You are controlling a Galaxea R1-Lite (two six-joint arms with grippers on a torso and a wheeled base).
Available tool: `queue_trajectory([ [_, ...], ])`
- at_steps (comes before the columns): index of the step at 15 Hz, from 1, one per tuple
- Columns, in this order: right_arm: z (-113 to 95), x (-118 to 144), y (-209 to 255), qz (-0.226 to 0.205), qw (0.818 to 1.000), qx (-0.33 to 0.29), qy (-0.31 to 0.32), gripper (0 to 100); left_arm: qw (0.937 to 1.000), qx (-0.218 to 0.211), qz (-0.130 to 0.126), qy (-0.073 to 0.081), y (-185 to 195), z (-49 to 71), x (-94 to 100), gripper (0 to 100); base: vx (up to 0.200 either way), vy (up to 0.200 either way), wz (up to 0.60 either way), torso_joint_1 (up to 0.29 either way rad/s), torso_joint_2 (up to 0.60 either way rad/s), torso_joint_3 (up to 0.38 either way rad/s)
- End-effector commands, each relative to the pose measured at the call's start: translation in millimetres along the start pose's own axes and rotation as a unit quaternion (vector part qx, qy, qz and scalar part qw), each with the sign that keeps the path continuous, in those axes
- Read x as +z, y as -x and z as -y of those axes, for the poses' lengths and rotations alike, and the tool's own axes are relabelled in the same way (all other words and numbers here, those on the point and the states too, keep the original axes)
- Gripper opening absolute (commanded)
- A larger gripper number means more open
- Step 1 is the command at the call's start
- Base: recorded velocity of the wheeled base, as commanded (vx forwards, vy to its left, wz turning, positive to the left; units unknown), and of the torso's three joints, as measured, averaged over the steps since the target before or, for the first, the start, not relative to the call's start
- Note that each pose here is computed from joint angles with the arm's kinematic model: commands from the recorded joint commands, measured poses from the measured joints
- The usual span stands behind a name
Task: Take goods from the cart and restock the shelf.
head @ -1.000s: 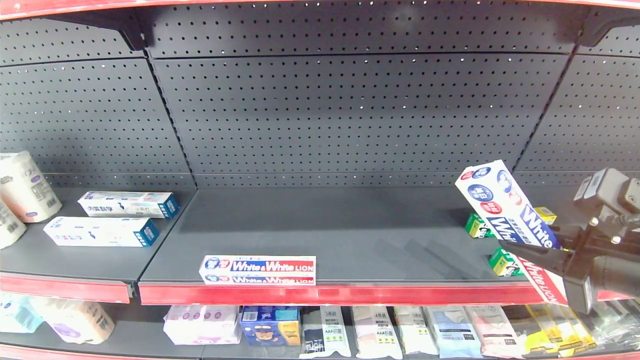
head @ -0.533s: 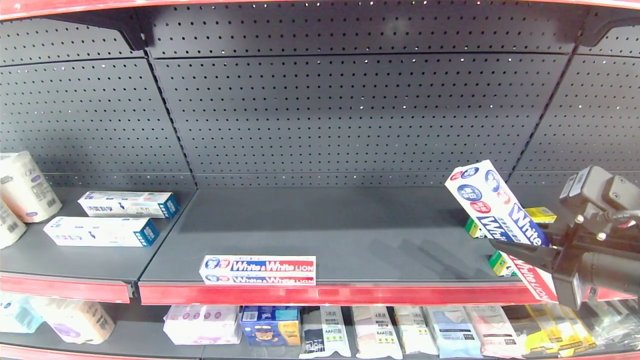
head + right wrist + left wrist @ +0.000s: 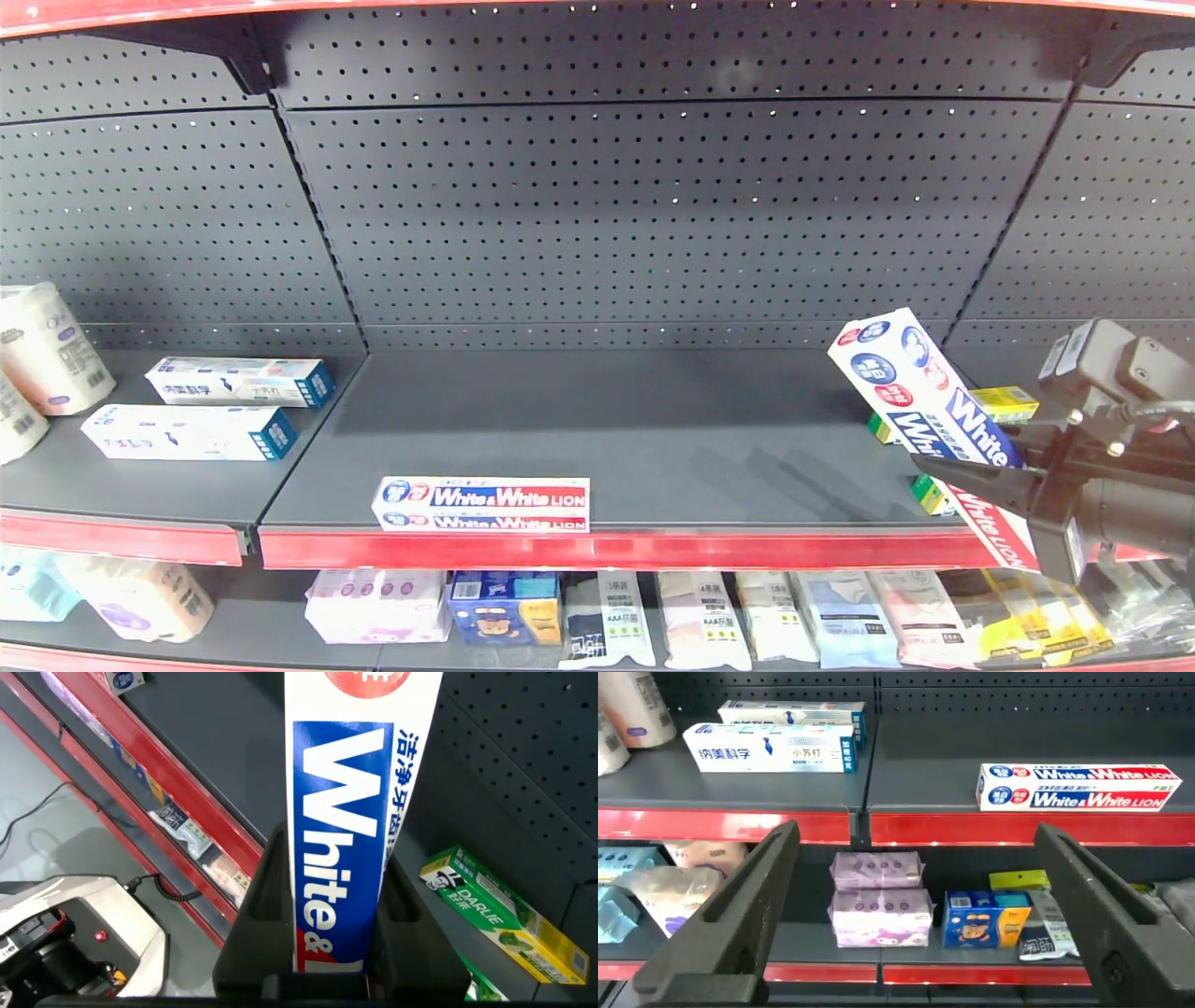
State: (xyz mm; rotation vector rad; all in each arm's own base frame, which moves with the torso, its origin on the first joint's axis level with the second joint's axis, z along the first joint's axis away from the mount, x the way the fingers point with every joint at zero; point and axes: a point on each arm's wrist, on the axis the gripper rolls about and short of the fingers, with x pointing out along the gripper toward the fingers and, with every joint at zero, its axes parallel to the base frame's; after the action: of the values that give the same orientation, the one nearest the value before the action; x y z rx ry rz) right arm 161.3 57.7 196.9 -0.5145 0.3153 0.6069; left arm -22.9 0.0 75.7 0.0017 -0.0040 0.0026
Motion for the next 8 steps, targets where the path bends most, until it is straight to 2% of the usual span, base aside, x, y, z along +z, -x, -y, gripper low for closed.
queue_trajectory([
  [1,0.1,0.4,0.1,0.001,1.000,0.000,0.000,0,1.0000,0.000,0.000,0.000,-0.1,0.0,0.1,100,0.000,0.000,0.00,0.000,0.00,0.000],
  [8,0.5,0.2,0.6,0.001,1.000,-0.002,-0.002,0,1.0000,0.000,0.000,0.000,-0.1,0.0,0.1,100,0.000,0.000,0.00,0.000,0.00,0.000],
])
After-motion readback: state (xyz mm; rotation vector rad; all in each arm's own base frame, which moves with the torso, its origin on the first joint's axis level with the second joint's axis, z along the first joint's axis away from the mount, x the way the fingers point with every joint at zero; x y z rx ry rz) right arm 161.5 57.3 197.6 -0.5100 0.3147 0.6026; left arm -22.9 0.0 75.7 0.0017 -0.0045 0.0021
